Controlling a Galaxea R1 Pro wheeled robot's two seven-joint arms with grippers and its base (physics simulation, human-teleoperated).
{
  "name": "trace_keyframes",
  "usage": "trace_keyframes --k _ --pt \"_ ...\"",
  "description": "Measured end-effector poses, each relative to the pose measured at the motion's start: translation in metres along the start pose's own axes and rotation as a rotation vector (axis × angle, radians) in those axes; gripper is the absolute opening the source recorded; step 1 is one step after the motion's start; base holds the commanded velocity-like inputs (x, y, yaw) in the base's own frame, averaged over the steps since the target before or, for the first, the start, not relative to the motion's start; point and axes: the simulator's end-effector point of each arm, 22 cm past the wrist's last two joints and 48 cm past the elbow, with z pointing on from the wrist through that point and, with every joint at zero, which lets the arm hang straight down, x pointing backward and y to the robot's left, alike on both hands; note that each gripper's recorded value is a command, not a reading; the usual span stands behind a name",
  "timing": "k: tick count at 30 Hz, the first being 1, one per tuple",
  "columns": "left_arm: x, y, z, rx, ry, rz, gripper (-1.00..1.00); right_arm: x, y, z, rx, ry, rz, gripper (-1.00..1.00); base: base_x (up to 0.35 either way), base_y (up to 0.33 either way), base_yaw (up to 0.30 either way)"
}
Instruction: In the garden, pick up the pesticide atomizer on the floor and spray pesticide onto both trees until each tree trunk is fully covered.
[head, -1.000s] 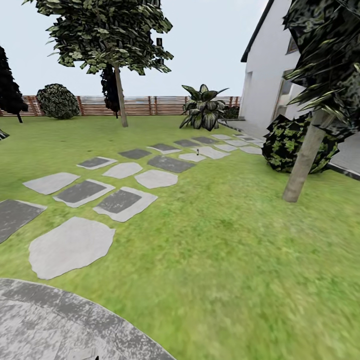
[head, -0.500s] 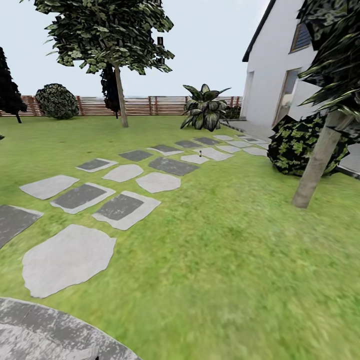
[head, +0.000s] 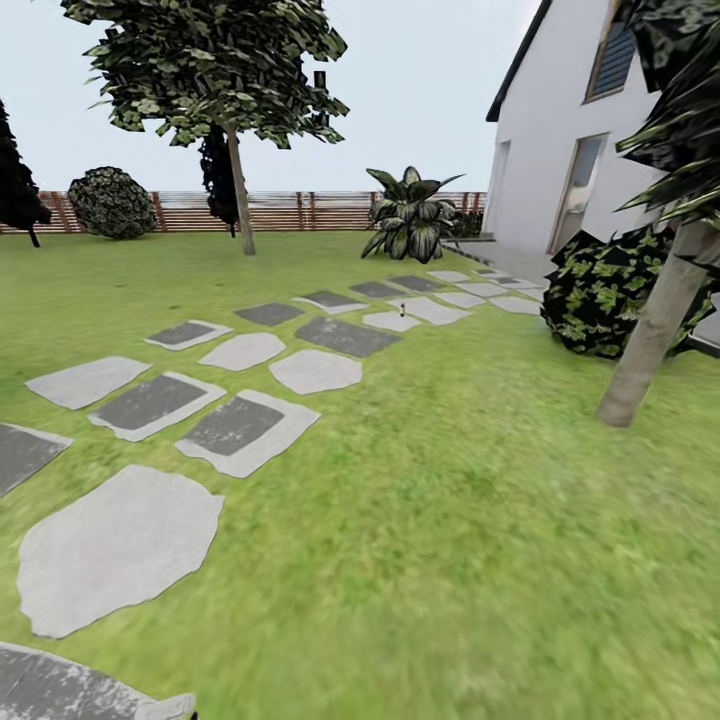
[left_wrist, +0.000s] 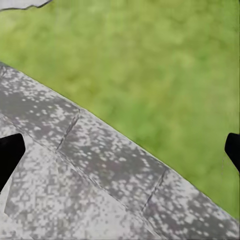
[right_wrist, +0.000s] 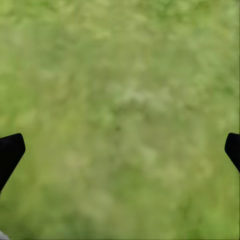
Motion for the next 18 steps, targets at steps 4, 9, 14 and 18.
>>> trace_keyframes --k 4,9,14,18 --pt "-0.0002 -0.0002 0.0001 0.0 0.0 0.0 1.0 0.0 -0.0001 0.0001 0.0 0.0 0.0 1.0 0.338 0.0 0.0" --pt "0.0 -0.0001 0.0 0.0 0.0 0.0 1.0 -0.0001 0.0 0.0 0.0 0.0 0.0 1.0 0.338 0.0 0.0" --pt "0.0001 0.0 0.0 0.0 0.0 0.0 1.0 -0.0001 -0.0001 0.0 0.0 0.0 0.0 1.0 0.338 0.054 0.0" --pt "0.0001 -0.0001 0.0 0.0 0.0 0.0 1.0 0.0 0.0 0.0 0.0 0.0 0.0 1.0 0.337 0.094 0.0"
